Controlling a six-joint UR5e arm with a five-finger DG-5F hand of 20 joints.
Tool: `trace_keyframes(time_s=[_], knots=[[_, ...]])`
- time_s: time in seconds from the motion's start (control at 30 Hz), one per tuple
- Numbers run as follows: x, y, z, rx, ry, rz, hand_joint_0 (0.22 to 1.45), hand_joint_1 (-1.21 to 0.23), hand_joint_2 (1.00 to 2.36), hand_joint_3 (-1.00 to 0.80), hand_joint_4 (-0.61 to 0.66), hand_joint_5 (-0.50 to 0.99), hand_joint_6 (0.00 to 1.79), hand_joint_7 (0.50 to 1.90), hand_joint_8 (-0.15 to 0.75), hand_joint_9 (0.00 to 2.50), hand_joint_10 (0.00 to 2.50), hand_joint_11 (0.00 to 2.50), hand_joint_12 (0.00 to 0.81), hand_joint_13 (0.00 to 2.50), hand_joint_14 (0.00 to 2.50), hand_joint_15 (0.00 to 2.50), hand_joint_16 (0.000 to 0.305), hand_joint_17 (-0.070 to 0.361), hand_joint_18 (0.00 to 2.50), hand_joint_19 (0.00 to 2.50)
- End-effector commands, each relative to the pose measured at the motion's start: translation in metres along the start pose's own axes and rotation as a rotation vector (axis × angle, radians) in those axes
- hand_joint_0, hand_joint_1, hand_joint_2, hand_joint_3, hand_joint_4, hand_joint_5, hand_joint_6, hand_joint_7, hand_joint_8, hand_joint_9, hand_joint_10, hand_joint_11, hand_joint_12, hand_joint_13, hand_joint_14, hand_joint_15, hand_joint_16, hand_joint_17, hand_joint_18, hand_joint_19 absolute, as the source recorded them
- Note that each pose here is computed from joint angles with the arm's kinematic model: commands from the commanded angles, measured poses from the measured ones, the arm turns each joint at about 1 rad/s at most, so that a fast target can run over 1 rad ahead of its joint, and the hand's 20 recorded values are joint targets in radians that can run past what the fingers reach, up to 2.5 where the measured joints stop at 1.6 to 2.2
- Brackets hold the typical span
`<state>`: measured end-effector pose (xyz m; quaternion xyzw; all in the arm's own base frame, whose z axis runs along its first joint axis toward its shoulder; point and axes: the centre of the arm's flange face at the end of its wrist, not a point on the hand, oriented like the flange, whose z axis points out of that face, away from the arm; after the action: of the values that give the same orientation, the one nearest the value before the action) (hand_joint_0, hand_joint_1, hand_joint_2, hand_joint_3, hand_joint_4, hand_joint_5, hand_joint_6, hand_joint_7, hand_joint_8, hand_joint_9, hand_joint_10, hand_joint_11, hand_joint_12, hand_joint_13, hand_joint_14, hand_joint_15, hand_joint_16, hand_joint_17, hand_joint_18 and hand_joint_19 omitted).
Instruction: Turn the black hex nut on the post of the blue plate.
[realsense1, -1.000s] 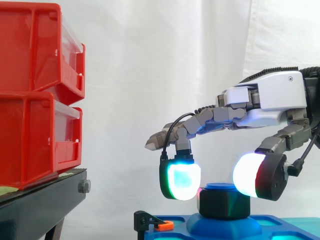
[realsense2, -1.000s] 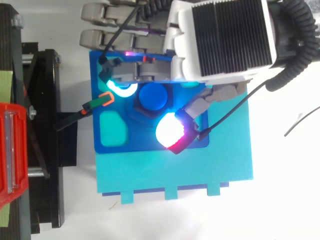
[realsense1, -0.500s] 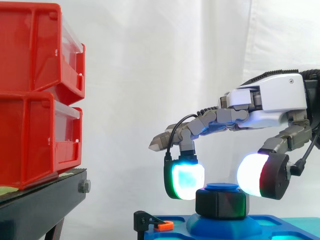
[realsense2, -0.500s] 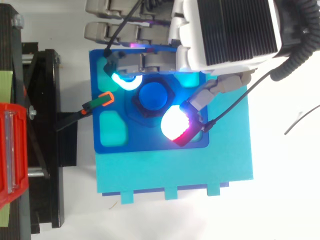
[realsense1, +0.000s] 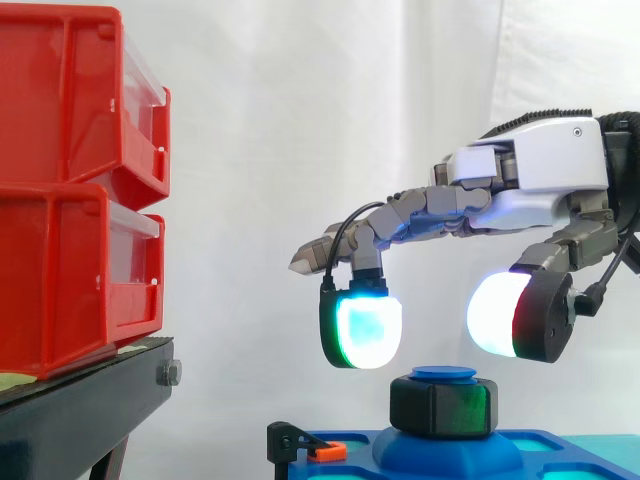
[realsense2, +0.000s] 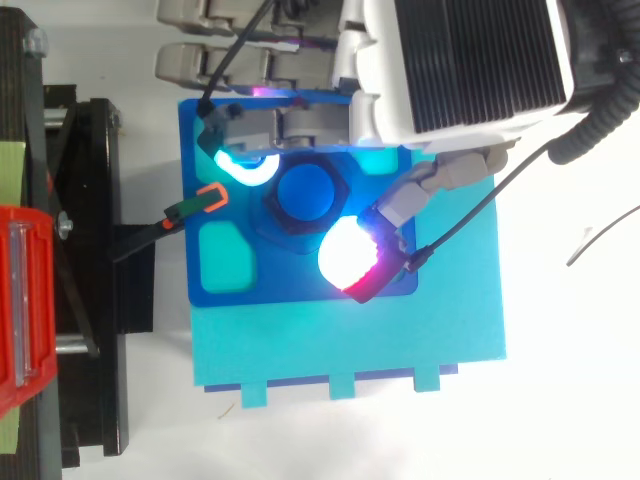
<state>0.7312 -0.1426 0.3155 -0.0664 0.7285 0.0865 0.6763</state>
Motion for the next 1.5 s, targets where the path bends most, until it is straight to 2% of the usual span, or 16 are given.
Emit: trace_keyframes(time_s=[0.0,0.13,0.23,0.57,0.7,1.03,1.3,1.37,1.47], knots=[[-0.003,0.004,0.003,-0.001,-0.011,-0.004,0.39,-0.55,1.00,-0.50,0.25,-0.20,0.54,1.14,0.274,0.19,0.00,0.03,0.415,0.13,0.00,0.04,0.066,0.148,0.00,0.02],[-0.003,0.009,0.006,0.004,-0.016,-0.005,0.39,-0.56,1.00,-0.50,0.25,-0.20,0.53,1.16,0.273,0.19,0.00,0.04,0.414,0.13,0.00,0.04,0.066,0.148,0.00,0.03],[-0.003,0.013,0.009,0.015,-0.011,-0.005,0.39,-0.54,1.00,-0.50,0.25,-0.20,0.53,1.16,0.272,0.19,0.00,0.04,0.415,0.13,0.00,0.04,0.066,0.148,0.00,0.03],[0.001,0.033,0.017,0.015,0.006,-0.003,0.39,-0.51,1.00,-0.50,0.25,-0.19,0.50,1.19,0.271,0.19,0.00,0.04,0.415,0.13,0.00,0.04,0.065,0.147,0.00,0.02],[0.001,0.039,0.019,0.018,0.007,-0.004,0.39,-0.57,1.00,-0.50,0.25,-0.21,0.50,1.09,0.271,0.19,0.00,0.04,0.414,0.13,0.00,0.04,0.065,0.147,0.00,0.02],[0.002,0.047,0.023,0.028,0.005,-0.027,0.40,-0.65,1.00,-0.50,0.23,-0.22,0.50,1.04,0.259,0.18,0.00,0.03,0.406,0.12,0.00,0.04,0.064,0.144,0.00,0.01],[0.013,0.052,0.021,0.032,0.026,-0.026,0.41,-0.60,1.00,-0.50,0.23,-0.22,0.50,1.04,0.259,0.18,0.00,0.02,0.405,0.12,0.00,0.04,0.064,0.143,0.00,0.02],[0.020,0.053,0.020,0.031,0.032,-0.025,0.41,-0.59,1.00,-0.50,0.23,-0.22,0.50,1.05,0.258,0.18,0.00,0.02,0.406,0.12,0.00,0.04,0.064,0.143,0.00,0.03],[0.021,0.052,0.021,0.031,0.015,-0.026,0.41,-0.58,1.00,-0.50,0.24,-0.21,0.50,1.05,0.259,0.18,0.00,0.03,0.406,0.12,0.00,0.04,0.064,0.143,0.00,0.02]])
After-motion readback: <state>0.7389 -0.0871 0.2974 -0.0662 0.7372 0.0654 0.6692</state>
